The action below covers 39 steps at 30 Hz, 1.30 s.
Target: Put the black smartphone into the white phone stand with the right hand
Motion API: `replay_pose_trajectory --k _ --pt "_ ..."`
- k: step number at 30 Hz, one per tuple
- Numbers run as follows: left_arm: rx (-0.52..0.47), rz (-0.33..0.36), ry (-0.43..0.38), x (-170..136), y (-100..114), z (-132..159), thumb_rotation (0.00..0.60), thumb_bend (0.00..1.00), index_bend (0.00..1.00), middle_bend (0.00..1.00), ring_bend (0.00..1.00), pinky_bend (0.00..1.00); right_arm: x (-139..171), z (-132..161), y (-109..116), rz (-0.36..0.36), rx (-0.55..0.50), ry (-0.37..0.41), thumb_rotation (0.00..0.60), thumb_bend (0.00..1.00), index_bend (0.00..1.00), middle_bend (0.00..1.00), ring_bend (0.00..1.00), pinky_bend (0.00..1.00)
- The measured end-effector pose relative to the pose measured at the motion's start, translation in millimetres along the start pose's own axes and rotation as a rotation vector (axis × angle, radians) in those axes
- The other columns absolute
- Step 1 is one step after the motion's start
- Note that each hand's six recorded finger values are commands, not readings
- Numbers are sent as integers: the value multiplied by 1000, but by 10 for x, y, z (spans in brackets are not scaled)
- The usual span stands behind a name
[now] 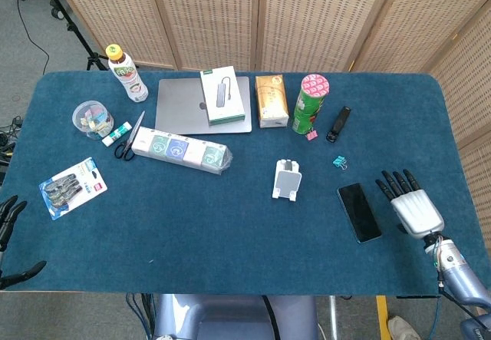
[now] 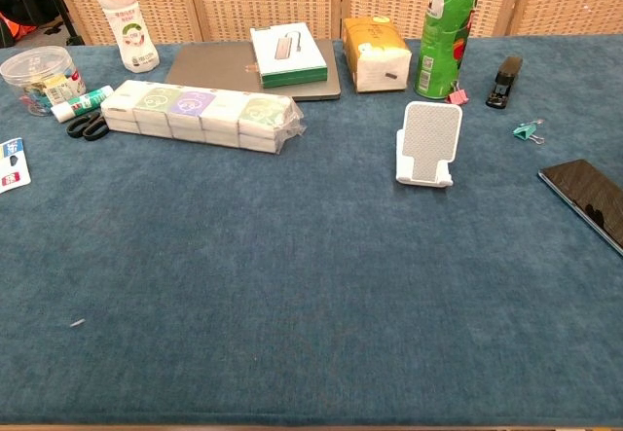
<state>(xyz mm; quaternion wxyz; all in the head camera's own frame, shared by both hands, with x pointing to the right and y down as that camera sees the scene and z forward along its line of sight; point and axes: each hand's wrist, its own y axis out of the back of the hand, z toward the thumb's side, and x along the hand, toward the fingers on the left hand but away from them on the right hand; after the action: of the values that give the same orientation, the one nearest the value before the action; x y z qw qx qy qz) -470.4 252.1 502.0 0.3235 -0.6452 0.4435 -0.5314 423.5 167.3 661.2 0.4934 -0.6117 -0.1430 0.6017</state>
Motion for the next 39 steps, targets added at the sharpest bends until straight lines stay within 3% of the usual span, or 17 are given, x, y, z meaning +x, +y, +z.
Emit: replay_pose_trajectory --k 10,28,39 --pt "-4 3 1 7 15 -10 600 0 0 0 0 0 -139 104 -33 10 98 76 600 0 0 0 0 0" --pt "-3 1 3 12 19 -18 600 0 0 0 0 0 -102 330 -228 64 117 143 600 0 0 0 0 0" --pt "-7 0 3 12 24 -23 600 0 0 0 0 0 -102 613 -226 65 14 181 600 0 0 0 0 0"
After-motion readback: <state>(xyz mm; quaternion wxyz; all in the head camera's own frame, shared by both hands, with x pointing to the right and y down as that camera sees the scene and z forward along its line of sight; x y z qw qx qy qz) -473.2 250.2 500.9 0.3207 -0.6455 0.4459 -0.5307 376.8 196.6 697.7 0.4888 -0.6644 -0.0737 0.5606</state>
